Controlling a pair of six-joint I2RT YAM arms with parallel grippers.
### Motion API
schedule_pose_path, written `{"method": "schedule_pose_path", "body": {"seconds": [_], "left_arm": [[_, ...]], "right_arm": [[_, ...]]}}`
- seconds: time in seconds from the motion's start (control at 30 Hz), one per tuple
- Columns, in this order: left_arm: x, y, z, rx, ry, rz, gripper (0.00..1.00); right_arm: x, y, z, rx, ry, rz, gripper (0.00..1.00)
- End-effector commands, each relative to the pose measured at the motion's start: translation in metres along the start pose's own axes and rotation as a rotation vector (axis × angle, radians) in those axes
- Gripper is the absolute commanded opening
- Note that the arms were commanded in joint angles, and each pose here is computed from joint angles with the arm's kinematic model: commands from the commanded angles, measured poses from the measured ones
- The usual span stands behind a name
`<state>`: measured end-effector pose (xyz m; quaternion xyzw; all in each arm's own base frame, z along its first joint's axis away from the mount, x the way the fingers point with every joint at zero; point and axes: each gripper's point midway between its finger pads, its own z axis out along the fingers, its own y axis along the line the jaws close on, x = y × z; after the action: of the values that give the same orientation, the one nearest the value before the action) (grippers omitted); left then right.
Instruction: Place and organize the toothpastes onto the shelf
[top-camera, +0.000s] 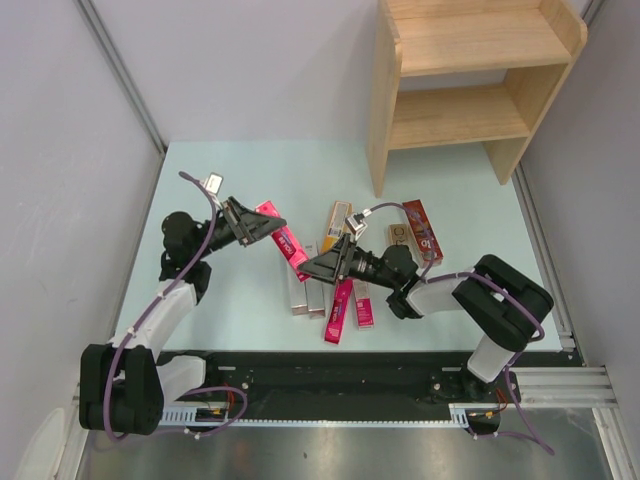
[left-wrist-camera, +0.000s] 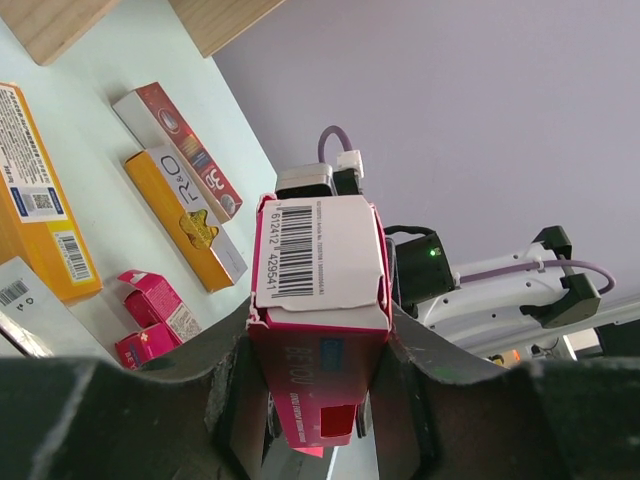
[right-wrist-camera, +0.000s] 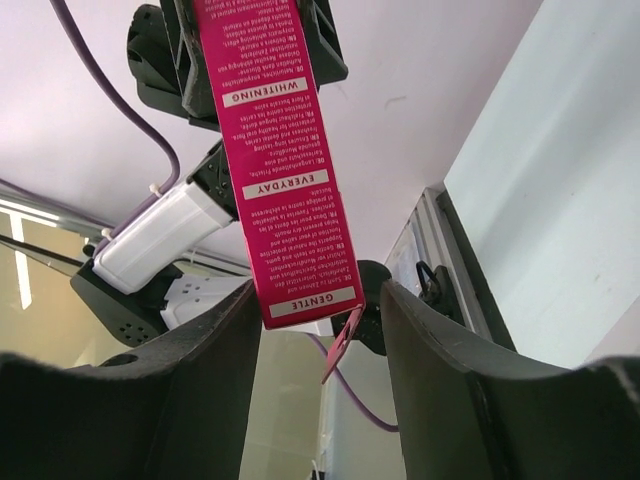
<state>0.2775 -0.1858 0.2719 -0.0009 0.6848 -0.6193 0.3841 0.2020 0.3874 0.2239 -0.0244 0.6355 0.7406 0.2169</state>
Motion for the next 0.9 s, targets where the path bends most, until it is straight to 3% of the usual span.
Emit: {"method": "schedule_pose_path", "body": {"seconds": [0.0, 0.17, 0.37, 0.63, 0.87], "left_arm": [[0.001, -0.011, -0.004, 0.045, -0.001, 0.028, 0.43], [0.006, -0.007, -0.004, 0.049, -0.001, 0.014, 0.43], [0.005, -0.008, -0.005, 0.056, -0.007, 0.014, 0.43], [-0.001, -0.013, -0.003, 0.065, -0.022, 0.023, 0.43], [0.001, -0.013, -0.004, 0.069, -0.025, 0.006, 0.44]], "right_arm": [[-0.016, 0.046, -0.003, -0.164, -0.075, -0.124, 0.57], [-0.016, 0.045, -0.003, -0.159, -0.079, -0.125, 0.56], [-0.012, 0.051, -0.002, -0.17, -0.07, -0.133, 0.47], [-0.004, 0.055, -0.002, -0.155, -0.04, -0.172, 0.55], [0.002, 0.051, 0.0, -0.148, -0.035, -0.162, 0.53]]}}
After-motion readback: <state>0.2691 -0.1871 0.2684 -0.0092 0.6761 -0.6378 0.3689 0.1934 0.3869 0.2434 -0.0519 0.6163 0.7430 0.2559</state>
